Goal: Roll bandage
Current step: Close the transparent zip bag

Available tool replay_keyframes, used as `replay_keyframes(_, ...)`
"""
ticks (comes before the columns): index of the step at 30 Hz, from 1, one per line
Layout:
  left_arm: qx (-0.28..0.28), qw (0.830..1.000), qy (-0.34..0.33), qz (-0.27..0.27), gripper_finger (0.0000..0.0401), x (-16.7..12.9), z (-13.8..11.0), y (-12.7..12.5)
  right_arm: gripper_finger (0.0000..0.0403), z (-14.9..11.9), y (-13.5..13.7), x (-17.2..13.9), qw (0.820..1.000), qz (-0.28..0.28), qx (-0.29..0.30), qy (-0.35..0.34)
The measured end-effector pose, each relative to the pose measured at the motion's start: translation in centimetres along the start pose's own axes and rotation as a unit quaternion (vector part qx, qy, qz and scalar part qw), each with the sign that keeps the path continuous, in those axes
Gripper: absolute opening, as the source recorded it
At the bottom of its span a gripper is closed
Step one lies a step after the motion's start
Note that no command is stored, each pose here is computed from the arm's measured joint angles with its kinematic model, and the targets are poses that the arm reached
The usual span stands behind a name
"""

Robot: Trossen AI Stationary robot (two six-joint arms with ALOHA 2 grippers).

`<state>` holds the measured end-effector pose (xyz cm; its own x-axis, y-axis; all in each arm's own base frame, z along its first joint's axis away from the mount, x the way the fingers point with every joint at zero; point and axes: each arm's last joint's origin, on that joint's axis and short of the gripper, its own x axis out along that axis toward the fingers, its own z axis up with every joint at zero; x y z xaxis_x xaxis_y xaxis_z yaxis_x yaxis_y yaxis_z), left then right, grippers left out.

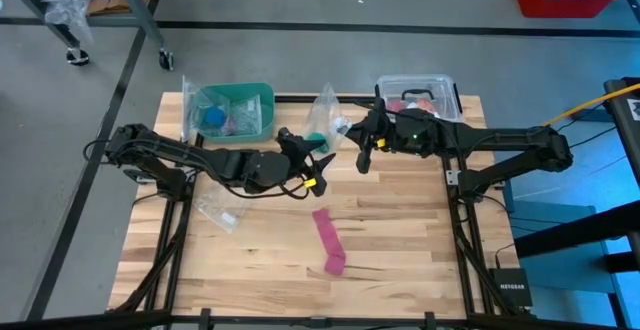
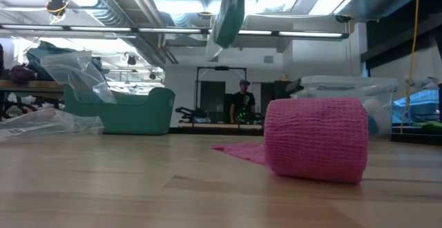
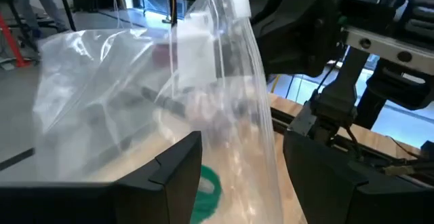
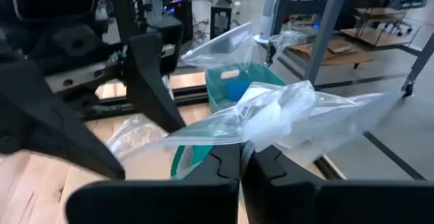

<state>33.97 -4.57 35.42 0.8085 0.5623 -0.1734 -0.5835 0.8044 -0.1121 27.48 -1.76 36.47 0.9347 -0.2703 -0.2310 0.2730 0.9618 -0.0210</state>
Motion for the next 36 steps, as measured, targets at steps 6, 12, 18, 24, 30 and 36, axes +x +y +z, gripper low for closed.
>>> replay_keyframes(6,0.009,1.000,0.000,0.004,0.0198,0.1,0.0,0.1,0.0001,0.4,0.0,0.1,1.000,-0.008,0.005,-0.019)
replay_keyframes(12,0.008,0.999,-0.007,0.035,0.0198,0.5,0.1,0.7,0.0001,0.3,0.1,0.1,1.000,0.010,0.004,-0.017)
replay_keyframes(18,0.010,0.997,-0.015,0.077,0.0180,0.8,0.2,1.2,0.0001,0.3,0.2,0.1,1.000,0.019,0.004,-0.016)
replay_keyframes(24,0.025,0.996,-0.016,0.082,0.0093,0.8,0.2,1.3,0.0001,0.3,0.3,0.1,0.999,0.037,-0.005,-0.016)
replay_keyframes(30,0.042,0.996,-0.014,0.082,0.0008,0.8,0.2,1.3,0.0003,0.3,0.3,0.1,0.999,0.049,-0.006,-0.015)
replay_keyframes(36,0.043,0.996,-0.014,0.081,0.0002,0.8,0.2,1.2,0.0039,0.3,0.5,0.0,0.995,0.084,-0.042,-0.019)
